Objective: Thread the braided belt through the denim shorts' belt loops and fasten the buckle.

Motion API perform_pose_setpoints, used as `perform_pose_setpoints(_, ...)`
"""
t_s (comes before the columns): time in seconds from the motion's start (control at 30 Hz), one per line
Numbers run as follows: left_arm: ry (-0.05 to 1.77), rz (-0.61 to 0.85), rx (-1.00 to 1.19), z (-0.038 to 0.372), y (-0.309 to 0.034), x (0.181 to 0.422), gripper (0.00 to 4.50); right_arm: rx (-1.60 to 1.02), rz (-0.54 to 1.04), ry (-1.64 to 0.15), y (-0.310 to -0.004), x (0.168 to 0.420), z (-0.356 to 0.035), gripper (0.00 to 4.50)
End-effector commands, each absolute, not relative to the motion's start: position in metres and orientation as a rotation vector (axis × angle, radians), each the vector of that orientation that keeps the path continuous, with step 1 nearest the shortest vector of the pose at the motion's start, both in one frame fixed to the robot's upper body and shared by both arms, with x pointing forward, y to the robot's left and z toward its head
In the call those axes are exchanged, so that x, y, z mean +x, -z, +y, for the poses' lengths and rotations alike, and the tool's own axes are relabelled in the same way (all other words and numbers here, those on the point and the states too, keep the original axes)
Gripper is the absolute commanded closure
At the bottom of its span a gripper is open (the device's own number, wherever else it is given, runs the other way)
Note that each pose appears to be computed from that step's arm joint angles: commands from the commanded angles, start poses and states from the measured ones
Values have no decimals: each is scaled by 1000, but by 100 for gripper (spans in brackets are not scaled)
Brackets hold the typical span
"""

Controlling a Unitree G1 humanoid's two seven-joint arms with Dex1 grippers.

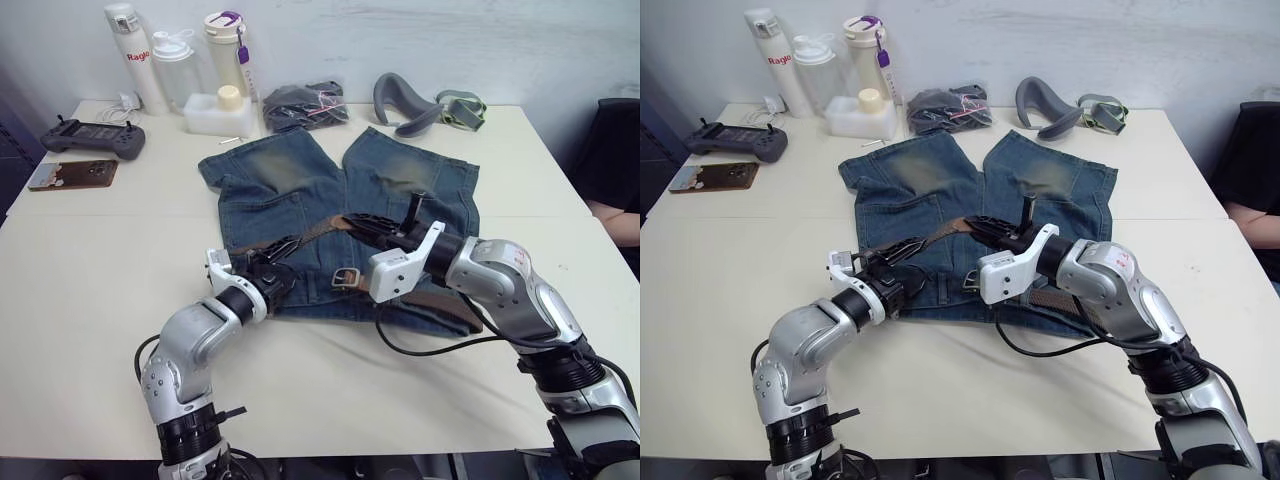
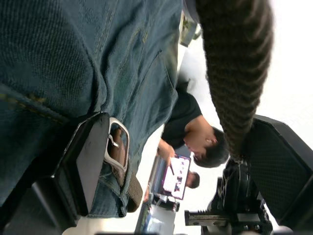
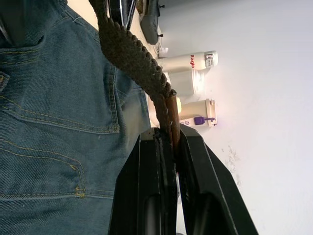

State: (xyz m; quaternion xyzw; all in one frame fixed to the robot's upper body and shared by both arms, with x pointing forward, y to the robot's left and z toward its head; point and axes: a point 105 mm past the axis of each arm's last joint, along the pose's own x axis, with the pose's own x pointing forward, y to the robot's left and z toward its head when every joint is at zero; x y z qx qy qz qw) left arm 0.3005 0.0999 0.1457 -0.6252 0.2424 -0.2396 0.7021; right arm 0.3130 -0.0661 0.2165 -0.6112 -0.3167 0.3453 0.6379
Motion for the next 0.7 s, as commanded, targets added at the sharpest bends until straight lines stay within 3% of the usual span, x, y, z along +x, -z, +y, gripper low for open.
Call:
perform_pose_setpoints(0.03,677,525,-1360,113,-145,299,6,-1390,-787,-766,-228,304,-62,450)
perform_pose_setpoints(0.3,962,584,-1304,150,-147,283,6,-1388,-780,-760,-227,305,-62,450)
perform_pose_setpoints(0.7,1162,712,-1345,184,-159,253,6,-1370,-763,-759,-226,307,-64,450)
